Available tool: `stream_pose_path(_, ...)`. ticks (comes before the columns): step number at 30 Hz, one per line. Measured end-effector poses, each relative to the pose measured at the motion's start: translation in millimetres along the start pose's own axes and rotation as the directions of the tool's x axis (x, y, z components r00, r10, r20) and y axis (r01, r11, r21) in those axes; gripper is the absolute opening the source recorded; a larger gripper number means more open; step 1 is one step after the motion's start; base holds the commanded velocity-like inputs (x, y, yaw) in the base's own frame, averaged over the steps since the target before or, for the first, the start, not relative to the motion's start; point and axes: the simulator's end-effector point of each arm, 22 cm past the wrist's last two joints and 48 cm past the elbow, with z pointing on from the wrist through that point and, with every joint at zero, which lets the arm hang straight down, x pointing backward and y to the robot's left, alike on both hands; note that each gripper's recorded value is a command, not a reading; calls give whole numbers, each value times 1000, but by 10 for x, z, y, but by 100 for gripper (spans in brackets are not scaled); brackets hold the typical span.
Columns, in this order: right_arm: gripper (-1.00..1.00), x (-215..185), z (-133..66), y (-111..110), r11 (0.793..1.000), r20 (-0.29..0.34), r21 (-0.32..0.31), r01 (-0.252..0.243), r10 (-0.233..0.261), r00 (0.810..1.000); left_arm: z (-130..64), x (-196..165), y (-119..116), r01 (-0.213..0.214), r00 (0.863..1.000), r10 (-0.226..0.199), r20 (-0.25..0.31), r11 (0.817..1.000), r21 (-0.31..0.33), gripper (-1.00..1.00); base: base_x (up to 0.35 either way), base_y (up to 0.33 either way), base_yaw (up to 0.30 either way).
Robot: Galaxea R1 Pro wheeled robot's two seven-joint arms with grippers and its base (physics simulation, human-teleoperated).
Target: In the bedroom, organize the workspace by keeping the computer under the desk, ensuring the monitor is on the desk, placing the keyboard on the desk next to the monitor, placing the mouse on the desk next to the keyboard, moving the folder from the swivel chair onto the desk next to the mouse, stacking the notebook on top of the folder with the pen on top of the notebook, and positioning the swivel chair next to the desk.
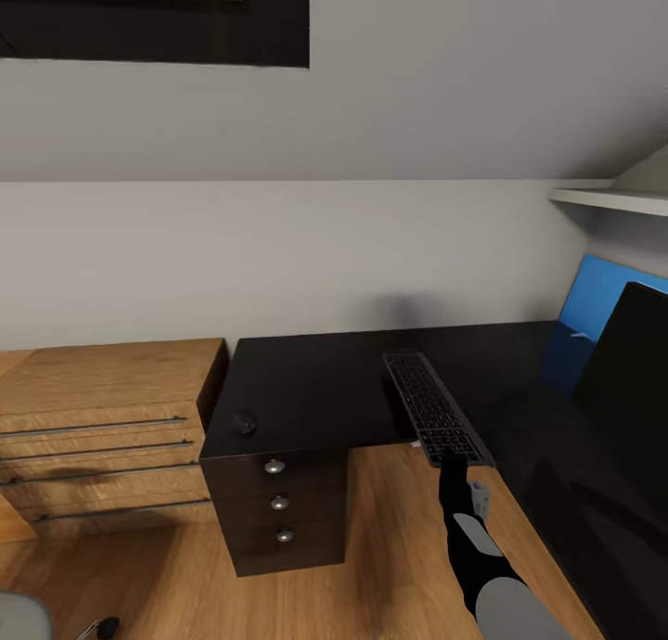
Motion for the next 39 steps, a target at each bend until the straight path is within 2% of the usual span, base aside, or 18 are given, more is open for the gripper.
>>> stream_pose_path(4, -100, 9, -14, 38, 999, 1, -32, 3, -3, 1000, 0, 2, 0, 0, 1000, 0, 0, 1000, 0, 100, 0, 0, -9)
stream_pose_path(22, -100, 33, -32, -18, 1000, -5, -27, 5, -5, 1000, 0, -2, -4, -1, 1000, 1, 1, 1000, 2, 100, 24, -48, 0)
stream_pose_path(27, -100, 68, -50, -92, 1000, -14, -10, 3, -3, 1000, 0, -1, -3, -1, 1000, 1, 1, 1000, 1, 100, 2, -3, 0)
stream_pose_path(39, -100, 104, -68, -140, 1000, -20, 0, -2, 2, 1000, -1, -2, -5, -2, 1000, 2, 1, 1000, 2, 100, 43, 102, 0)
